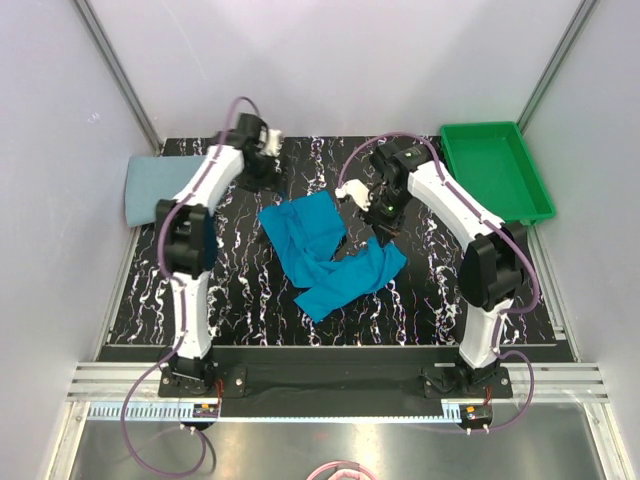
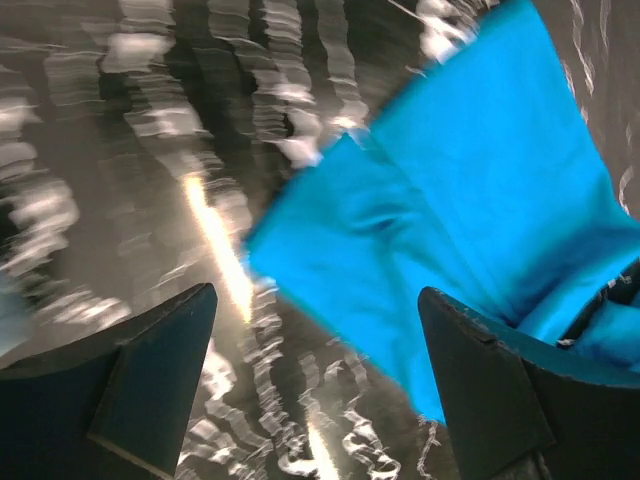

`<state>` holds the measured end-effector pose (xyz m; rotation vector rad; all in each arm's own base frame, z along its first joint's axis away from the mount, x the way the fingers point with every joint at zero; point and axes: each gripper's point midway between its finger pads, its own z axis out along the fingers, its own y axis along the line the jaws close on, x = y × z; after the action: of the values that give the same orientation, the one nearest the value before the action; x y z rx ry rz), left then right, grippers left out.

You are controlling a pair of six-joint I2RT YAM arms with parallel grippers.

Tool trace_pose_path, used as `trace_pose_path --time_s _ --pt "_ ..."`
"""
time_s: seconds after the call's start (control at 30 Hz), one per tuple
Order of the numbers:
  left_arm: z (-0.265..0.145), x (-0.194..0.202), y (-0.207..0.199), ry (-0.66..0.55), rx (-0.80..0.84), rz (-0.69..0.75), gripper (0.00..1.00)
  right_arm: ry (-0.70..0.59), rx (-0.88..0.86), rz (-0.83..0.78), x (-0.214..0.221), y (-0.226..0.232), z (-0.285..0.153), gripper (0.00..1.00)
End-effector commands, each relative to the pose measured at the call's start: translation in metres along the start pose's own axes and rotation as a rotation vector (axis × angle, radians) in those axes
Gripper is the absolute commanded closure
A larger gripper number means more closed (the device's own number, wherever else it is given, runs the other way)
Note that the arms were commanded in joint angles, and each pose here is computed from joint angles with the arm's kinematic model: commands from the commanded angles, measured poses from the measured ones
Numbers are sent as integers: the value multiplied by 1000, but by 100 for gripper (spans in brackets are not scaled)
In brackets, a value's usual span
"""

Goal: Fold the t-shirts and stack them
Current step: Flatten the tshirt out

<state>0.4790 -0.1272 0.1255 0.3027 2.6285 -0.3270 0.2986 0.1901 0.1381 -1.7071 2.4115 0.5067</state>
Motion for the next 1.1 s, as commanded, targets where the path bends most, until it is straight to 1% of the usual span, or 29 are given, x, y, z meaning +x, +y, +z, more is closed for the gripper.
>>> trace_pose_path --time_s 0.0,0.07,0.13,0.2,0.33,0.47,0.63,0.8,0.87,0.97,1.0,1.07 --pt "28 2 -57 50 137 96 14 26 -20 47 10 22 -28 100" --pt "35 -4 -81 36 213 111 17 11 -13 54 11 26 -30 100" --pt "49 -1 -93 48 264 120 22 0 -8 65 12 30 -32 100" --pt "61 4 -100 71 291 86 27 -3 -9 80 14 33 -32 100" --pt "79 8 -94 83 267 81 30 -19 3 86 14 34 -34 100" --pt "93 3 -90 74 253 87 31 -26 -7 103 13 35 -31 100" --pt "99 -6 -84 50 223 106 33 -20 -18 107 12 34 -28 100" --pt "112 3 -81 79 215 98 36 -17 -9 102 10 31 -30 100" --pt "113 3 -75 81 190 96 36 -18 -8 103 9 30 -32 100" --pt "100 -3 -66 62 165 84 36 -23 -4 103 8 30 -31 100" --pt "88 -10 -64 38 156 84 36 -26 -3 105 7 30 -31 100" --pt "80 -7 -55 45 143 61 35 -25 -6 105 8 30 -28 100"
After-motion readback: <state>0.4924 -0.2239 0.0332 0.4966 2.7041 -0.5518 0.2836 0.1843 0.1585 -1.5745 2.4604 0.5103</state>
